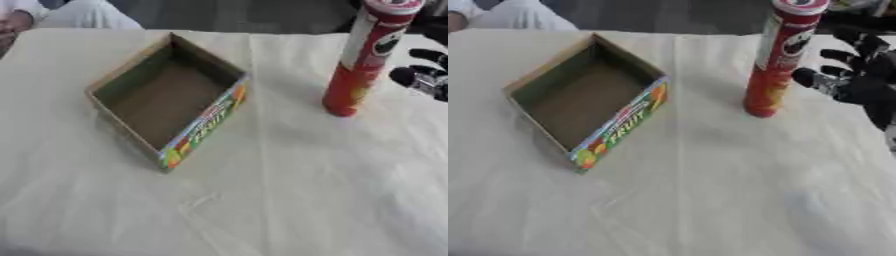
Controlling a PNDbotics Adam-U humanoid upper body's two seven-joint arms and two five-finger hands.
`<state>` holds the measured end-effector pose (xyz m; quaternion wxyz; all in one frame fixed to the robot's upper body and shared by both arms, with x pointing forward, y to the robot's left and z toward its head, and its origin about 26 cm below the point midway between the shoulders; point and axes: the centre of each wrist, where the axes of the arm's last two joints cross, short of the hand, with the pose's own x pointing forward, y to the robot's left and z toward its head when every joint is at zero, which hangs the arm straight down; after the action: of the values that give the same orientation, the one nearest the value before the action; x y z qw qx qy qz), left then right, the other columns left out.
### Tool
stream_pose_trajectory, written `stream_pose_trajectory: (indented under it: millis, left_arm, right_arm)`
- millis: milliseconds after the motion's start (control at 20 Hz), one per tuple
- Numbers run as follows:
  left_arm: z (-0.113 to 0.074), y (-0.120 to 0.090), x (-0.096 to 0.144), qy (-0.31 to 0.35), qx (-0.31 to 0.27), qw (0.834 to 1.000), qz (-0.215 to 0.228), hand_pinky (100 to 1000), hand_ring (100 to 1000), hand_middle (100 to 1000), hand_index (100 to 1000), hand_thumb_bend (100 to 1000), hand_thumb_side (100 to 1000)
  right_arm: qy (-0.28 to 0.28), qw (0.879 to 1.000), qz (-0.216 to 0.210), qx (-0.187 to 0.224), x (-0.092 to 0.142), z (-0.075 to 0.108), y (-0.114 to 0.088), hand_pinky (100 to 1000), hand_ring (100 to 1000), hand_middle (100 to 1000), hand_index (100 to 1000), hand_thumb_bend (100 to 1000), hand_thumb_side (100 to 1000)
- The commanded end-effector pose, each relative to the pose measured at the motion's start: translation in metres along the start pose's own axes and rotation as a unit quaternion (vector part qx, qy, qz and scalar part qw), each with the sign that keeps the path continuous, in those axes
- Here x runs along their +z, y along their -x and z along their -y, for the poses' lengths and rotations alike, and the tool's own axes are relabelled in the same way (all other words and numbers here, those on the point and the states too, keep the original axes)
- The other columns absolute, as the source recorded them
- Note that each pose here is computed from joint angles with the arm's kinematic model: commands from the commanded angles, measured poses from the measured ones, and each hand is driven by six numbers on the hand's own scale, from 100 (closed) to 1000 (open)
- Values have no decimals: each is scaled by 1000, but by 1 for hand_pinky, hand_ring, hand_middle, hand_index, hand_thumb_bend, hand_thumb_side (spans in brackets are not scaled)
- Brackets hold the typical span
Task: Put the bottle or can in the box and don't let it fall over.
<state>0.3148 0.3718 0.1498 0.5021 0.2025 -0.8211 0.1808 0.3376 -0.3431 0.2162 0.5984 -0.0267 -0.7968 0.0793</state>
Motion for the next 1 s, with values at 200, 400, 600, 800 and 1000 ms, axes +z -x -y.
stream_pose_trajectory:
  millis: [200, 400, 600, 800, 1000]
  left_arm:
    - [1, -11, -6, 8, 1, 1000, 19, 822, 691, 568, 724, 402, 368]
    - [1, -11, -6, 9, 2, 1000, 19, 822, 690, 567, 723, 402, 369]
    - [3, -12, -6, 12, 4, 1000, 19, 822, 688, 567, 723, 400, 372]
    - [3, -12, -6, 12, 6, 1000, 18, 822, 687, 566, 723, 395, 376]
    - [4, -11, -6, 13, 8, 1000, 18, 822, 686, 566, 723, 394, 380]
  right_arm:
    - [-15, 1000, 11, -2, -13, 8, -11, 879, 916, 999, 911, 691, 100]
    - [-26, 999, 12, -27, -21, 6, -11, 883, 921, 1000, 911, 696, 100]
    - [-31, 998, 29, -45, -30, 7, -11, 889, 920, 1000, 912, 692, 100]
    - [-27, 998, 49, -39, -37, 9, -8, 890, 913, 996, 910, 689, 100]
    - [-20, 998, 53, -36, -41, 11, -4, 889, 907, 995, 909, 685, 100]
